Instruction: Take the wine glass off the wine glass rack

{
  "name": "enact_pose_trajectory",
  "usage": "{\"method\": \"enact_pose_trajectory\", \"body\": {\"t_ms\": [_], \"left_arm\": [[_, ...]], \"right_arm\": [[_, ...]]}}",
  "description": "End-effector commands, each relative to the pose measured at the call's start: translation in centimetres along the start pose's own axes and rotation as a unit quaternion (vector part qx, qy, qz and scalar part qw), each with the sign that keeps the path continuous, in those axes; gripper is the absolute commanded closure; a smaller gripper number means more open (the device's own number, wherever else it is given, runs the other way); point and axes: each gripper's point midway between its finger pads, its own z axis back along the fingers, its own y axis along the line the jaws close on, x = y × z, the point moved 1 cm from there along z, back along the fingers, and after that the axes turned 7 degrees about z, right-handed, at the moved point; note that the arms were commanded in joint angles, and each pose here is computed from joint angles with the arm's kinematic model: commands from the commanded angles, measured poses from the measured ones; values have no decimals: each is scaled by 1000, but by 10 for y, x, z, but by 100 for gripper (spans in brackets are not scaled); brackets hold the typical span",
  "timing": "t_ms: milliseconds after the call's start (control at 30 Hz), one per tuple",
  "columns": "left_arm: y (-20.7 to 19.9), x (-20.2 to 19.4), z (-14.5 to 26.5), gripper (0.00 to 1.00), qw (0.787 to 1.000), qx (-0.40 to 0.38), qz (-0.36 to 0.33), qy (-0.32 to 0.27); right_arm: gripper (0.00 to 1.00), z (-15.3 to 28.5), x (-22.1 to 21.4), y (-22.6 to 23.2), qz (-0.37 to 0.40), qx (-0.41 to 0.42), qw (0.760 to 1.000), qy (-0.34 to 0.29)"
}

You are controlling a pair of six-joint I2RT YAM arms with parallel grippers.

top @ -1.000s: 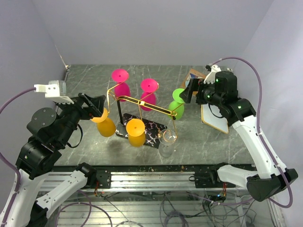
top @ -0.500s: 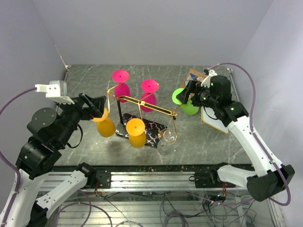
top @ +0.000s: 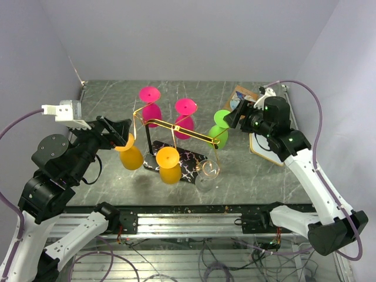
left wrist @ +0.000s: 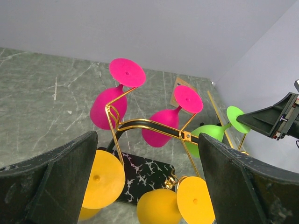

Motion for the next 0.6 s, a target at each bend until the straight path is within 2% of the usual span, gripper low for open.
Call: {"method": "enact_pose_trajectory", "body": {"t_ms": [0, 133, 267, 567], "left_arm": [[-6, 7, 2, 1, 1000, -13, 5, -5], [-6, 6, 2, 1, 1000, -12, 6, -5], [-6, 6, 3, 1, 1000, -11, 5, -4], [-6, 6, 2, 1, 1000, -9, 6, -1]], "right_arm": [[29, 2, -3, -5, -4, -6, 1000, -4], [33, 3, -5, -2, -9, 0, 1000, 0], [46, 3, -7, -3, -19, -3, 1000, 1], [48, 5, -12, -7, -30, -9, 1000, 1]]}}
